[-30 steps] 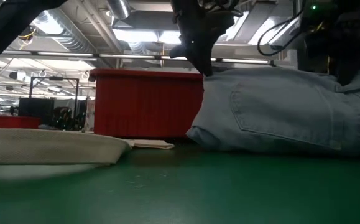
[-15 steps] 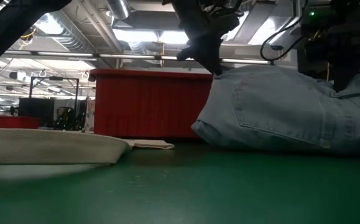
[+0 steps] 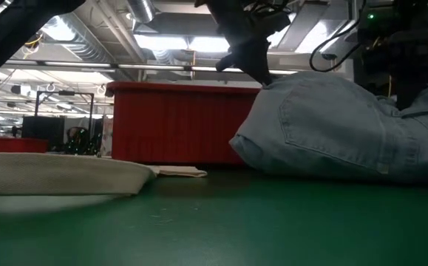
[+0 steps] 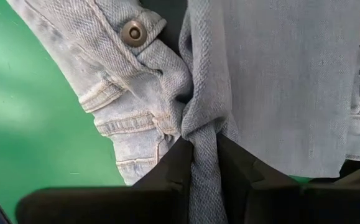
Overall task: Fold laundry
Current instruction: Fold the light blue pants
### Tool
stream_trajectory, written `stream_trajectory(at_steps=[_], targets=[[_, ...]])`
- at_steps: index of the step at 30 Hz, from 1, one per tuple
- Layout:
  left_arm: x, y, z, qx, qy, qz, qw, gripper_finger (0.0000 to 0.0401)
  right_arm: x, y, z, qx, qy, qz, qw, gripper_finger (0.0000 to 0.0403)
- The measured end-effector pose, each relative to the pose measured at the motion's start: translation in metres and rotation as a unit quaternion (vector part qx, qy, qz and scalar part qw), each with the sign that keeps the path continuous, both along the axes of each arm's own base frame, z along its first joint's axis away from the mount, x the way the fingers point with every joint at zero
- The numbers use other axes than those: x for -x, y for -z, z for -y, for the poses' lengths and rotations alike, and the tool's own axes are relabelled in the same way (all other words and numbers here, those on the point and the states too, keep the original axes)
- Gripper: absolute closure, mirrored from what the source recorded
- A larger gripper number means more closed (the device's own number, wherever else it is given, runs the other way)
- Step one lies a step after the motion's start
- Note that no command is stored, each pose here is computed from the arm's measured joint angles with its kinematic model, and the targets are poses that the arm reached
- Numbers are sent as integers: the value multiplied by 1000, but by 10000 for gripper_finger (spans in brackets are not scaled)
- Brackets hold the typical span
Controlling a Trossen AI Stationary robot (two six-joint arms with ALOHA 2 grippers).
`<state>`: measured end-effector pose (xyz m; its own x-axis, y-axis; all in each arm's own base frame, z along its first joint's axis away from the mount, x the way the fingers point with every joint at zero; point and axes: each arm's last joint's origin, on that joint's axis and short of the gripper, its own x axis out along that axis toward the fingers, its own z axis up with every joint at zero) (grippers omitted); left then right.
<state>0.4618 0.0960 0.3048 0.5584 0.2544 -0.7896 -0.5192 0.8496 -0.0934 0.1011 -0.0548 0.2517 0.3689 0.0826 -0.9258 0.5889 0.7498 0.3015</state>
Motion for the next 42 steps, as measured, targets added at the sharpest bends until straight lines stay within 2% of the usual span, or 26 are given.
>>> stream_trajectory(at_steps=[8,18,22,29,42], targets=[[-9,14,-6,-19,-19,-3,1000,391,2,1,4,71,24,-43,996,352],[-28,47,-19,-25,-29,6,999,391,4,1,7,115,39,-72,990,352],[-27,47,-25,-36,-44,5,998,391,5,7,9,139,54,-95,984,352],[-28,45,-33,-61,-68,20,996,391,8,33,8,136,81,-131,979,352],[-41,74,-39,-80,-85,13,993,391,10,34,7,130,85,-139,978,352]])
